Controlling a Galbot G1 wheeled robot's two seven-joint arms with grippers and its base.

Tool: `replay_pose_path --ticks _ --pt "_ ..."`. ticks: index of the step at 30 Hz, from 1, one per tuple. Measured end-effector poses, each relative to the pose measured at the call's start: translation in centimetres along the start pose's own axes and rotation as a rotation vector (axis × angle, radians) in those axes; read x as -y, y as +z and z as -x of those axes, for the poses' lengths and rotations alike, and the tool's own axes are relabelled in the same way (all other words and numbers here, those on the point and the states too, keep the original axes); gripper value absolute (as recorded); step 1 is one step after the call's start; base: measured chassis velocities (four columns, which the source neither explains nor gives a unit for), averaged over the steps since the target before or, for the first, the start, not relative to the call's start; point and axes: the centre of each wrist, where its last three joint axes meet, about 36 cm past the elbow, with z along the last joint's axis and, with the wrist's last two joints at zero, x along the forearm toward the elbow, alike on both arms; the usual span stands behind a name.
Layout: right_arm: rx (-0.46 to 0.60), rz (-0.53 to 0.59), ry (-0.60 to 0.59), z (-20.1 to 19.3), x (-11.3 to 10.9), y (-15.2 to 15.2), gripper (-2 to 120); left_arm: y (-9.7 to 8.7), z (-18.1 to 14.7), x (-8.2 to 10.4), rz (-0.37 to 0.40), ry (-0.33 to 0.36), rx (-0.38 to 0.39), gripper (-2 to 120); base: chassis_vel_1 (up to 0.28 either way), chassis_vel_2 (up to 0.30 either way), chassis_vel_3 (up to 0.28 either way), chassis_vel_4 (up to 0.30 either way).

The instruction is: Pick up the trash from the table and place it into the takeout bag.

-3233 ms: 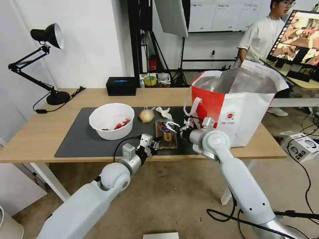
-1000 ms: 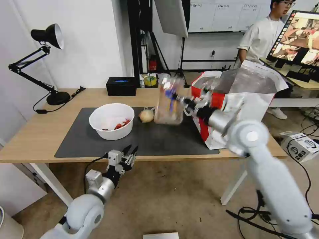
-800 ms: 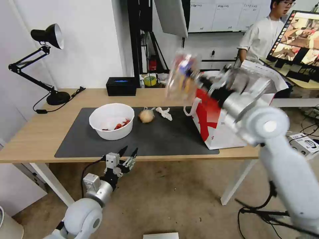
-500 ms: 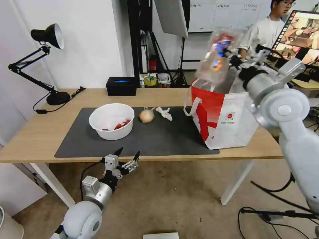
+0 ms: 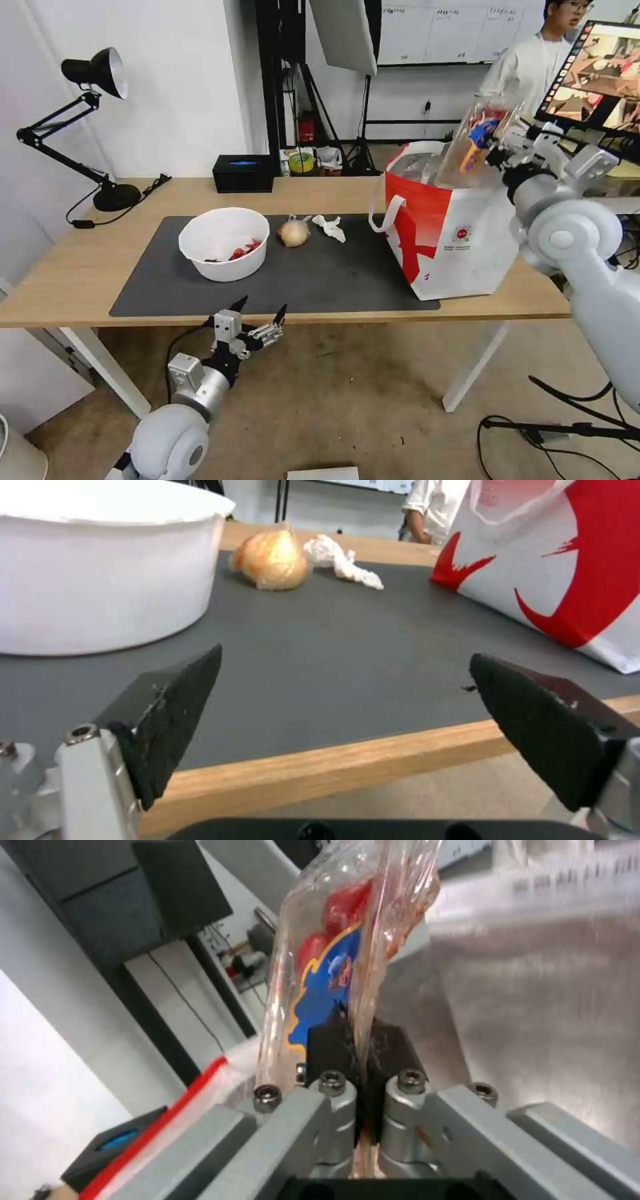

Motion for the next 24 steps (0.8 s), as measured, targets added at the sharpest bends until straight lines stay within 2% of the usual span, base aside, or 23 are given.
replay_pose_path --ticks 8,24 --pt "-0.045 0.076 -0.011 -0.22 0.4 0.45 0 0.13 -0.28 0.36 -0.002 -0.004 -0.001 100 0.0 0.0 0.0 0.0" --pt "-0.1 0.215 -0.048 0.04 -0.34 -0.23 0 0.66 0.03 0.61 -0.006 -0.006 -0.009 100 0.0 0.0 0.0 0.0"
